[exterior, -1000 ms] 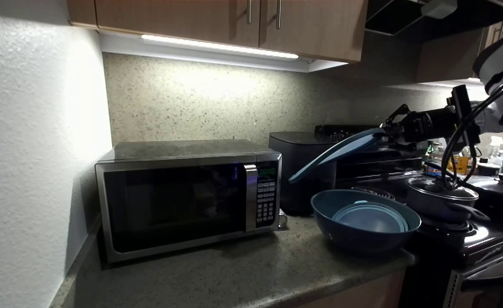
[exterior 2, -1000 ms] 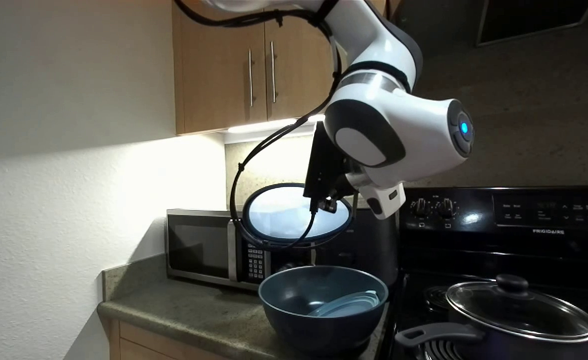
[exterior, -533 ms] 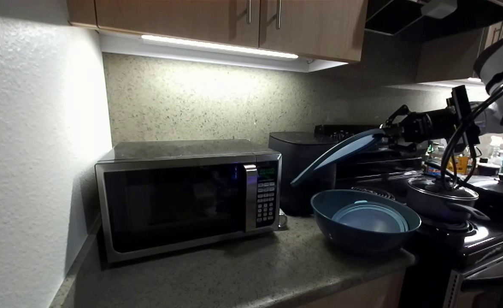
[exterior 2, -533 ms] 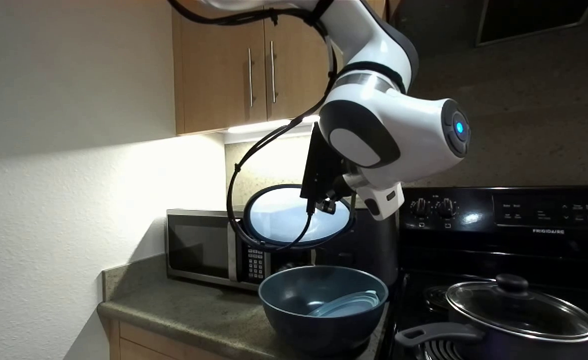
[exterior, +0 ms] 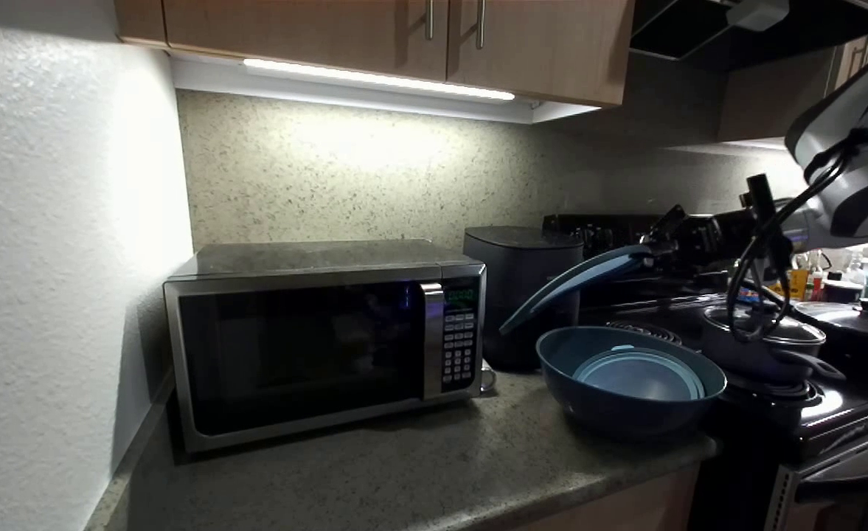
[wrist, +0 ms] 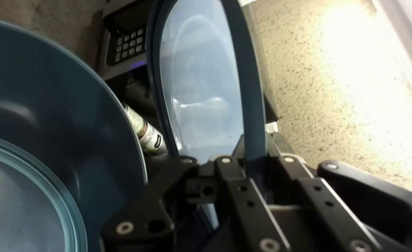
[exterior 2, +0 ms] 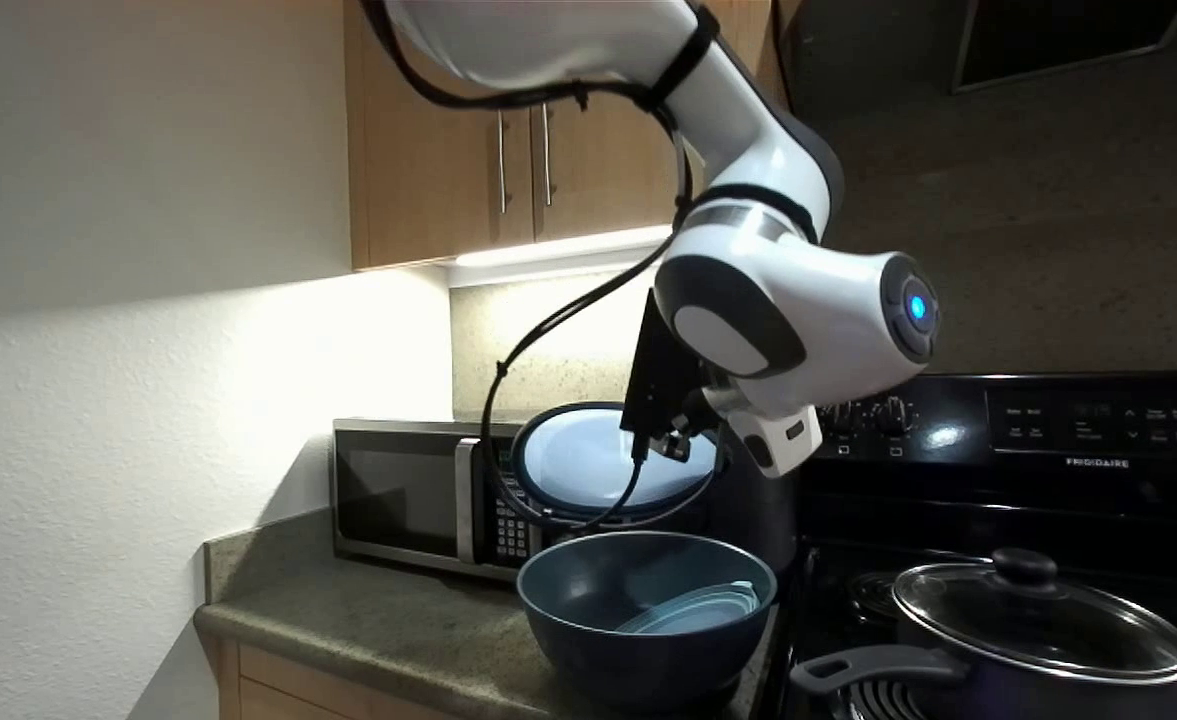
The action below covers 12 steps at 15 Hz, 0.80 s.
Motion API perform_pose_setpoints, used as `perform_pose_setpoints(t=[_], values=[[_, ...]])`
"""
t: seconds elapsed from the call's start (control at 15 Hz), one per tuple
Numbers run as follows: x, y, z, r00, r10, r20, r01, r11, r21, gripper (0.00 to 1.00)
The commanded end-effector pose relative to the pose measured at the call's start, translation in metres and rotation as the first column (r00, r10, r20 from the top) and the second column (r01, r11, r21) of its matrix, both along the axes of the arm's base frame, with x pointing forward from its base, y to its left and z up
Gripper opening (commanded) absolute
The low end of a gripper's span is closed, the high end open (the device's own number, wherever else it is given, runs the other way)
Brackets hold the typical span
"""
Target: Pick up the lid from the microwave and put it on the bowl
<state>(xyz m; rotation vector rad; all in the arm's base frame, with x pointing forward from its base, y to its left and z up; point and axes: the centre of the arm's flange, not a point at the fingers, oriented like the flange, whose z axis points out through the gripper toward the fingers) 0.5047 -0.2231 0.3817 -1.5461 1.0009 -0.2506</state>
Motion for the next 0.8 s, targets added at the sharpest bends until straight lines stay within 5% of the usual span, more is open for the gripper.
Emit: perform_pose_setpoints(t=[0.0, 0.4, 0.47, 0.73], values=[[0.068, -0.022, -0.054, 0.999, -0.033, -0.036, 0.034, 0.999, 0.011, 0.03], [0.088, -0.036, -0.054, 0.997, -0.054, -0.047, 0.054, 0.998, 0.009, 0.03], [0.061, -0.043, -0.045, 0.999, -0.028, -0.020, 0.029, 0.999, 0.017, 0.11], [0.054, -0.026, -0.033, 0.997, 0.003, -0.075, -0.002, 1.000, 0.013, 0.03]])
